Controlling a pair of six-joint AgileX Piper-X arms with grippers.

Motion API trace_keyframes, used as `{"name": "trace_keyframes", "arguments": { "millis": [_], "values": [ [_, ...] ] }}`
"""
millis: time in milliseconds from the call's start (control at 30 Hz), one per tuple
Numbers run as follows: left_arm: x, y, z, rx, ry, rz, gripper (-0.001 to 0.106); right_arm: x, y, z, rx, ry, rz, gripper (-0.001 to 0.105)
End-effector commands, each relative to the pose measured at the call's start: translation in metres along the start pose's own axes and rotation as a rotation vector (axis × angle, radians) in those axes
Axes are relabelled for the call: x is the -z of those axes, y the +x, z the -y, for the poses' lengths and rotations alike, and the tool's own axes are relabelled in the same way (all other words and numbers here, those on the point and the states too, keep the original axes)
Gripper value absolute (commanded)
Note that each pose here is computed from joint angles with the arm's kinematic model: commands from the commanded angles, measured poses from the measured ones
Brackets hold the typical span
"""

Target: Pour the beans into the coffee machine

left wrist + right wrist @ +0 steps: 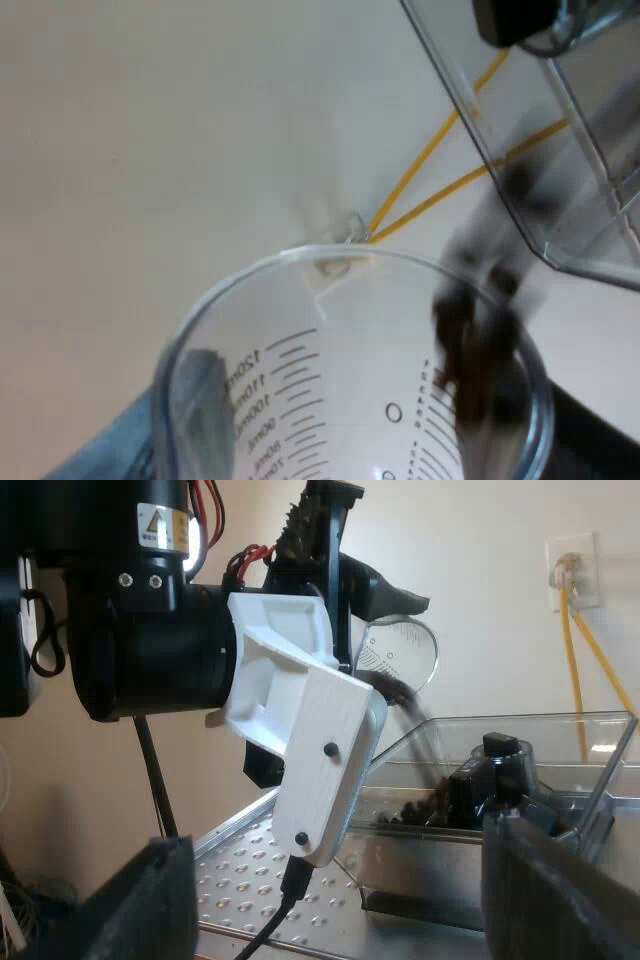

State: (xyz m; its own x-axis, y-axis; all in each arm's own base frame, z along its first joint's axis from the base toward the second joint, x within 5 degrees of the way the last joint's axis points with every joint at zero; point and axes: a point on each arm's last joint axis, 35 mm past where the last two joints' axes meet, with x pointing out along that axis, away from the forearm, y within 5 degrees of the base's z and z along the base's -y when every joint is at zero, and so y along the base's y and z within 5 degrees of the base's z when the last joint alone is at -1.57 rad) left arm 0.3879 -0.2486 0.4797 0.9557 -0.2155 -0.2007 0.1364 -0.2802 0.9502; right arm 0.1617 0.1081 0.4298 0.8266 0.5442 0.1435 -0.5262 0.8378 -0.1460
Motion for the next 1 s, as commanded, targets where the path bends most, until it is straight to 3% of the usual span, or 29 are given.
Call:
{"name": "trace_keyframes", "arguments": {
  "millis": [33, 1000],
  "values": [
    [0.0016, -0.0038, -0.0062, -0.031, -0.008, 0.003, 0.031, -0.0056, -0.003, 0.0002, -0.007, -0.004, 0.023, 0.062],
    [0.0025, -0.0049, -0.007, -0.032, 0.007, -0.005, 0.031, -0.0056, -0.003, 0.0002, -0.007, -0.004, 0.023, 0.062]
  ]
}}
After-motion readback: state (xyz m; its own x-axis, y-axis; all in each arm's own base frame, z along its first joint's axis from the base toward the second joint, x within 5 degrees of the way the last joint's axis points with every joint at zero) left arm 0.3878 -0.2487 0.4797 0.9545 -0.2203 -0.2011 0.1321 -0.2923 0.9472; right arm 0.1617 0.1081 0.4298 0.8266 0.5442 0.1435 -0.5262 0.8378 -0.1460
